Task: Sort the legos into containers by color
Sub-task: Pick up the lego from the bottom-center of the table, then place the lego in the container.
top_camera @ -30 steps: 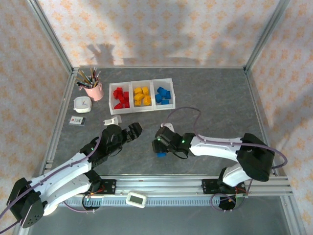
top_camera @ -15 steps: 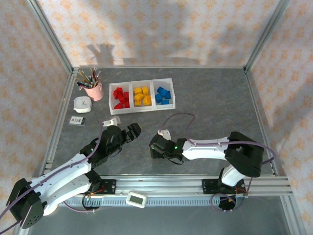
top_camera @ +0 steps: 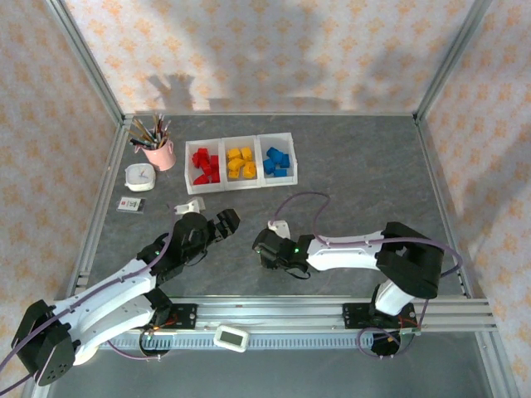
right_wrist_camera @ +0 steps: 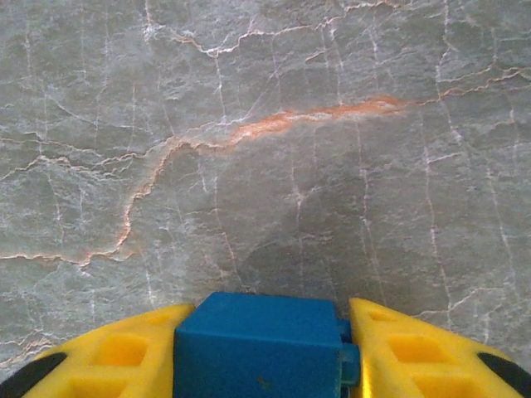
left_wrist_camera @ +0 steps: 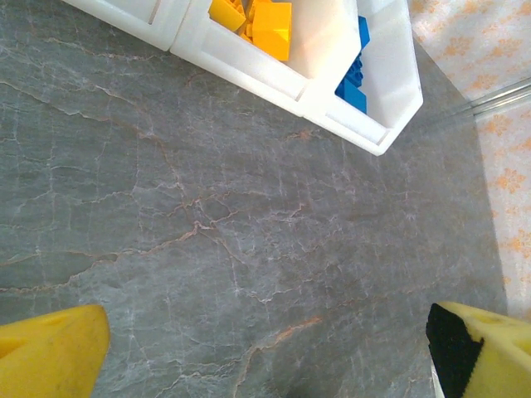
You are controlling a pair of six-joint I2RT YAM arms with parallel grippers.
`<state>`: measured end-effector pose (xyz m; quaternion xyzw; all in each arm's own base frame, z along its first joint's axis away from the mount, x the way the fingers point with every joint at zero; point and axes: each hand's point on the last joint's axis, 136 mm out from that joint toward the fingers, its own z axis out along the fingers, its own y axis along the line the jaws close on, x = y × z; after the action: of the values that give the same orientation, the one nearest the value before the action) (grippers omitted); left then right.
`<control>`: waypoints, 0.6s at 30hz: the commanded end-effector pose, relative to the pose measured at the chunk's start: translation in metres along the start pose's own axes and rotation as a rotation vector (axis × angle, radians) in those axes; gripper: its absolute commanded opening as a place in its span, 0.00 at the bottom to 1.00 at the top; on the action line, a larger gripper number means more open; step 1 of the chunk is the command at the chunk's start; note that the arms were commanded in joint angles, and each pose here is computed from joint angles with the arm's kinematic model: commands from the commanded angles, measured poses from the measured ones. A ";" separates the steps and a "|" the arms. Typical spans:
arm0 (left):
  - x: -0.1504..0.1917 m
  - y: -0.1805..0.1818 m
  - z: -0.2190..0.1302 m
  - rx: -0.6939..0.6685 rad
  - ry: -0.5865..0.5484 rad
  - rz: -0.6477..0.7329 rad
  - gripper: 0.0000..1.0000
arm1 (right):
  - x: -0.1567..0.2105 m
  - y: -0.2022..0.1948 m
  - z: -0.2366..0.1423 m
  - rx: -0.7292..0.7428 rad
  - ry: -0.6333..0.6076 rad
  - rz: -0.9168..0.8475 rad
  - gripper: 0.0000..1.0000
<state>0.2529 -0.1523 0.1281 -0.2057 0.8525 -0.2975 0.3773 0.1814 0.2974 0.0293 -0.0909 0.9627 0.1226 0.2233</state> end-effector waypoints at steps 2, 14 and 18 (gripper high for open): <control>-0.005 -0.005 -0.003 0.005 -0.017 0.017 0.99 | -0.028 0.007 -0.021 0.008 -0.089 -0.028 0.40; -0.054 -0.028 -0.008 -0.032 -0.111 0.103 0.99 | -0.168 -0.009 -0.065 0.061 -0.361 0.010 0.41; -0.070 -0.031 -0.002 -0.021 -0.120 0.092 0.99 | -0.222 -0.023 -0.055 0.091 -0.415 0.044 0.41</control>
<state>0.2902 -0.1359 0.1753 -0.2012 0.8410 -0.2604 0.4295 0.3271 0.2905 0.1641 -0.0293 0.9125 0.1284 0.3874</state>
